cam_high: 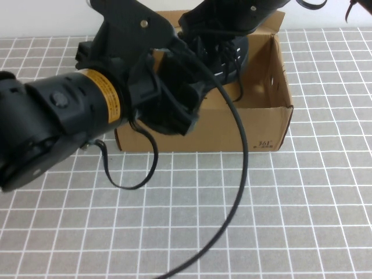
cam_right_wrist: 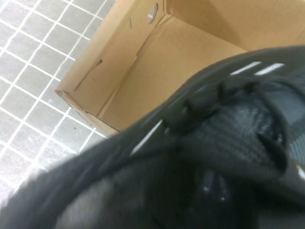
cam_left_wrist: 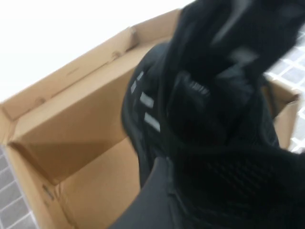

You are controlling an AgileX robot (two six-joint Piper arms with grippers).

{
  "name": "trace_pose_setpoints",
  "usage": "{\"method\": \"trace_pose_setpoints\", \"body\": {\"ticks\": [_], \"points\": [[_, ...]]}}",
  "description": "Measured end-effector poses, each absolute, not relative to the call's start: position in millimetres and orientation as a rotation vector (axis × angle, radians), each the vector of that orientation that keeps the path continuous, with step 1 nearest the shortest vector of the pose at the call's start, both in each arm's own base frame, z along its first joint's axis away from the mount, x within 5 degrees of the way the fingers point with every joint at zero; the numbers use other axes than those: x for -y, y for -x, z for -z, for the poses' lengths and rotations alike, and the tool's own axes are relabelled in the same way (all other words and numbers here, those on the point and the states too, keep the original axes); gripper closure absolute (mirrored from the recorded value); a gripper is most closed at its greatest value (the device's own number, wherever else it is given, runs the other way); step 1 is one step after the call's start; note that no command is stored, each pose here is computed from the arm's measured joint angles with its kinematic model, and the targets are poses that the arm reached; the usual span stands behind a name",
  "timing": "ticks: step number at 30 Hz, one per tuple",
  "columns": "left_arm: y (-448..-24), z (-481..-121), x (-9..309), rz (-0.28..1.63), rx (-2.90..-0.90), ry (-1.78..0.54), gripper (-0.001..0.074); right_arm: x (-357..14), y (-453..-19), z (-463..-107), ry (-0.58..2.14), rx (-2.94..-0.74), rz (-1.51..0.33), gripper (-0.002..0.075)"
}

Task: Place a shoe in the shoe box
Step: Hand over the shoe, then place the shoe in the shoe box

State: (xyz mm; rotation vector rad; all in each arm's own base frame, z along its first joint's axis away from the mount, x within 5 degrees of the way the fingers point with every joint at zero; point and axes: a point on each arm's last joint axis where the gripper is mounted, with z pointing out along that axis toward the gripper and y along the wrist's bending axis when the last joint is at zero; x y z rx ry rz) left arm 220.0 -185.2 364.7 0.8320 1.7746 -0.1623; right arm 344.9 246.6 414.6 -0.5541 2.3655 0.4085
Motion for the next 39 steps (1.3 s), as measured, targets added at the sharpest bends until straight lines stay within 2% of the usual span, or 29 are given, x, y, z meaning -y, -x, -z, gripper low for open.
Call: {"method": "trace_pose_setpoints", "body": {"ticks": [11,19,26,29,37,39], "points": [[-228.7,-361.7,189.6,0.193,-1.742,-0.821,0.0065,-248.3,-345.2,-415.4,0.58,-2.346,-0.43,0.0727],[-242.2,-335.2,199.3,0.134,-1.829,-0.88,0.0065,-248.4,-345.2,-415.4,0.586,-2.344,-0.43,0.0727],[-243.4,-334.7,200.9,0.124,-1.807,-0.901,0.0075,-248.8,-345.8,-414.9,0.585,-2.342,-0.43,0.0727],[-243.5,-335.1,201.1,0.122,-1.799,-0.905,0.0148,-248.8,-345.8,-414.9,0.586,-2.342,-0.43,0.0727],[-243.7,-336.2,201.7,0.118,-1.781,-0.912,0.0465,-248.9,-345.9,-415.0,0.585,-2.34,-0.431,0.0727],[-243.7,-336.6,202.0,0.122,-1.775,-0.912,0.0522,-249.0,-345.6,-414.9,0.585,-2.343,-0.434,0.0727]]}}
